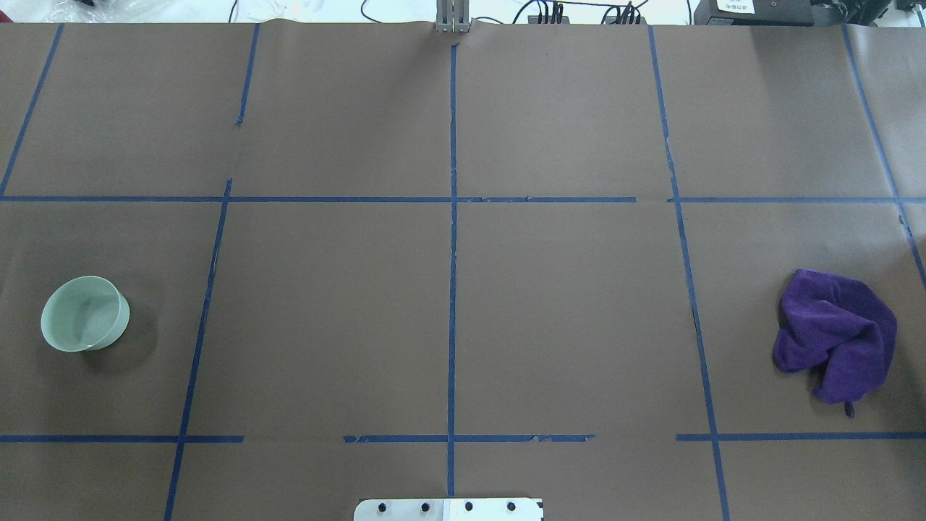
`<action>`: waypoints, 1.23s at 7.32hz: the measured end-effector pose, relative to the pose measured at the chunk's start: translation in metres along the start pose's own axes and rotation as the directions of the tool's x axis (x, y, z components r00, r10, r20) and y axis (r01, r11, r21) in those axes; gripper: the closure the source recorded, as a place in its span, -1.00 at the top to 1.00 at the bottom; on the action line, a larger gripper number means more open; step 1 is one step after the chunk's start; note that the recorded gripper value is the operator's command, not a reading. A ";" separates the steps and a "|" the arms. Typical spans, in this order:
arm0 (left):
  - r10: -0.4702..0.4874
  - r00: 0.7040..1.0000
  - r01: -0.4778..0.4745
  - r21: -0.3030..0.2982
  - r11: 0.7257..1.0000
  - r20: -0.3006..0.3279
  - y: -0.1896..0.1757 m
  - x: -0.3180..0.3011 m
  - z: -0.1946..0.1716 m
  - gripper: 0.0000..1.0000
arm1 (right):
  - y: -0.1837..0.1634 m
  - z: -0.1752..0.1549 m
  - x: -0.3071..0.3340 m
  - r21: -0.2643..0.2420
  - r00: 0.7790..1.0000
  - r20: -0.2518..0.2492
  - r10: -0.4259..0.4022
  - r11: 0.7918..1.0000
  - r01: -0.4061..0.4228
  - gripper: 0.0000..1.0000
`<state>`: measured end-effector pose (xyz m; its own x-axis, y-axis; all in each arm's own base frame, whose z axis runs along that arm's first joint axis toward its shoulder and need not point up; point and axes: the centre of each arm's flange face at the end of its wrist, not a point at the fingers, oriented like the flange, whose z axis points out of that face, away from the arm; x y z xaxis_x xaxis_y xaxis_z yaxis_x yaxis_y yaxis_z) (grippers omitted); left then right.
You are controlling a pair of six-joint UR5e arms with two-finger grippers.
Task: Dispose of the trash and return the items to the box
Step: 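Reach the right gripper to the purple cloth and pinch it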
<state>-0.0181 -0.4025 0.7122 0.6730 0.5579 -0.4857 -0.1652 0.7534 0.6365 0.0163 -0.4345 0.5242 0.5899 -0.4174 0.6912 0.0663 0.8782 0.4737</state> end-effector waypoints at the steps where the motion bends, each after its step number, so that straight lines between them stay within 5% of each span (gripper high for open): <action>1: -0.009 1.000 0.009 0.005 1.000 -0.001 -0.043 -0.002 -0.002 1.00 | -0.002 0.015 -0.024 0.010 1.000 0.017 0.025 1.000 -0.025 0.96; 3: -0.013 1.000 0.013 0.006 1.000 -0.005 -0.108 0.004 -0.016 1.00 | 0.017 0.063 -0.070 0.017 0.997 0.014 0.073 0.997 -0.073 0.71; 4: -0.008 1.000 0.009 0.010 1.000 -0.007 -0.124 0.010 -0.024 1.00 | 0.033 0.093 -0.087 0.007 0.996 -0.027 0.087 0.996 -0.087 0.67; 5: -0.005 1.000 0.005 0.014 1.000 -0.007 -0.133 0.014 -0.029 1.00 | 0.053 0.120 -0.090 -0.009 0.995 -0.063 0.080 0.997 -0.081 0.27; 6: -0.003 1.000 0.004 0.015 1.000 -0.008 -0.137 0.016 -0.031 1.00 | 0.072 0.143 -0.085 -0.027 0.995 -0.081 0.063 0.997 -0.066 0.17; 8: -0.003 1.000 0.004 0.016 1.000 -0.013 -0.140 0.017 -0.032 1.00 | 0.099 0.178 -0.085 -0.074 0.994 -0.105 0.012 0.997 -0.020 -0.99; 9: -0.004 1.000 0.004 0.016 1.000 -0.022 -0.140 0.018 -0.032 1.00 | 0.108 0.187 -0.089 -0.094 0.994 -0.107 -0.013 0.996 0.003 -1.00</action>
<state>-0.0062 -0.4871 0.5953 0.6574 0.5628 -0.5012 -0.1511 0.7500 0.6440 -0.1797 -0.3463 0.6157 0.6718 -0.4012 0.6227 0.1435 0.8952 0.4219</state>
